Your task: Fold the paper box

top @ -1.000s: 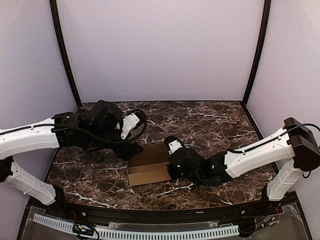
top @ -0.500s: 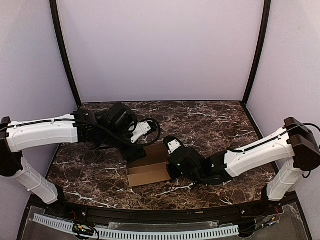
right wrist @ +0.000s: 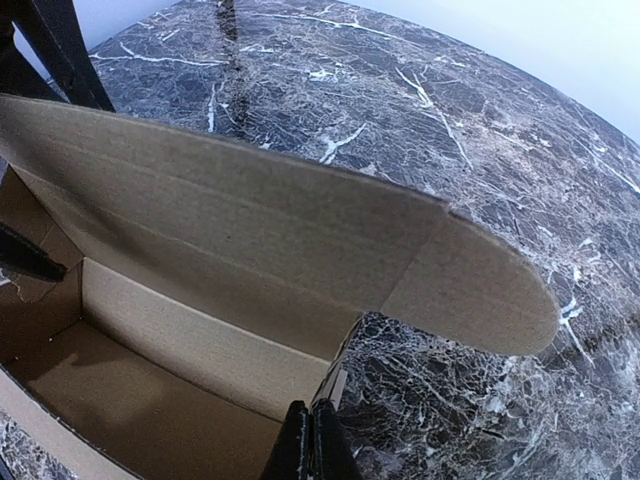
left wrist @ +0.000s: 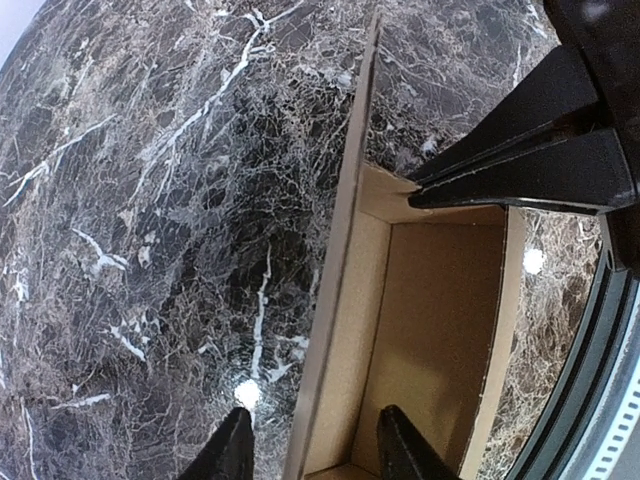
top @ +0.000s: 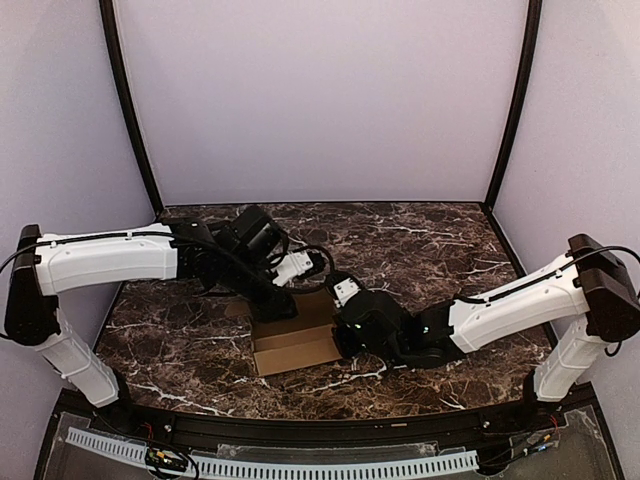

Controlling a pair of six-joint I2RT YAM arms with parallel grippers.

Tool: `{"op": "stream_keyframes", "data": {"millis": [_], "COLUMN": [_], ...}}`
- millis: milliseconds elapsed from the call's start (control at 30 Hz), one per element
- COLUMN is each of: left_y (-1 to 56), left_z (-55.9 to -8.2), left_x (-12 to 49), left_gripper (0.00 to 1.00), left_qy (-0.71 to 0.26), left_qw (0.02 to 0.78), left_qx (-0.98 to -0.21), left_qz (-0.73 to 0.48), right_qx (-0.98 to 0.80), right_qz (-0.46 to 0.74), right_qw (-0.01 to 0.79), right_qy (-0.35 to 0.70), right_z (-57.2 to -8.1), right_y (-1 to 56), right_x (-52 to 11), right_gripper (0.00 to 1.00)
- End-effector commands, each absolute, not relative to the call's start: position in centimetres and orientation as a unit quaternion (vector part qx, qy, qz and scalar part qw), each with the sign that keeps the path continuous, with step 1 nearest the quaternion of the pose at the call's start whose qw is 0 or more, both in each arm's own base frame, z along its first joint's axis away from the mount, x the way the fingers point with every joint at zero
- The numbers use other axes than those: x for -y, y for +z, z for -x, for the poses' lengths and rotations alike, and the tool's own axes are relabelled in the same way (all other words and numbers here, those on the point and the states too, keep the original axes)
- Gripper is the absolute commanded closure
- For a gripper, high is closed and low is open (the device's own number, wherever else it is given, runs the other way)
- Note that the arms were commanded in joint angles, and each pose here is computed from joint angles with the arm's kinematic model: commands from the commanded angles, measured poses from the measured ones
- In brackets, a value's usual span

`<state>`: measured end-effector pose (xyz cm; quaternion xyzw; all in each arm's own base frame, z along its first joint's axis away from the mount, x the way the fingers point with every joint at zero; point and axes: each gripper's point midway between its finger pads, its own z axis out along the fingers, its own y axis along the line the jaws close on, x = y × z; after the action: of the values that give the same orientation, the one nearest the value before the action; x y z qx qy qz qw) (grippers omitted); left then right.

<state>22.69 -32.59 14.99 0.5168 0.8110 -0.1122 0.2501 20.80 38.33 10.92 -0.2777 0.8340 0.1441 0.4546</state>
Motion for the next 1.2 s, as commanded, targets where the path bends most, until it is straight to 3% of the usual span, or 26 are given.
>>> {"op": "stream_keyframes", "data": {"millis": [0, 233, 567, 867, 1167], "left_y": [14.0, 12.5, 11.8, 11.7, 10.1], "left_z": [-22.0, -21.9, -22.2, -22.1, -21.8], "left_x": [32.5, 32.4, 32.2, 32.2, 31.9], "left_gripper": [0.62, 0.7, 0.97, 0.99, 0.99], "left_qy": [-0.128, -0.125, -0.118, -0.119, -0.128], "left_qw": [0.215, 0.191, 0.183, 0.182, 0.18], "left_qx": [-0.812, -0.818, -0.822, -0.825, -0.841], "left_qz": [-0.527, -0.527, -0.526, -0.522, -0.494], "right_qx": [-0.851, -0.851, -0.851, -0.851, -0.848], "right_qz": [0.319, 0.319, 0.318, 0.317, 0.304], "right_qw": [0.402, 0.401, 0.4, 0.398, 0.411], "right_qy": [0.116, 0.119, 0.123, 0.128, 0.14], "right_z": [-19.6, -19.6, -19.7, -19.8, -20.2], "right_y": [7.1, 7.2, 7.1, 7.2, 9.5], "right_x": [-37.0, -37.0, -37.0, -37.7, -38.2], "right_gripper": [1.0, 1.0, 1.0, 1.0, 0.73]}}
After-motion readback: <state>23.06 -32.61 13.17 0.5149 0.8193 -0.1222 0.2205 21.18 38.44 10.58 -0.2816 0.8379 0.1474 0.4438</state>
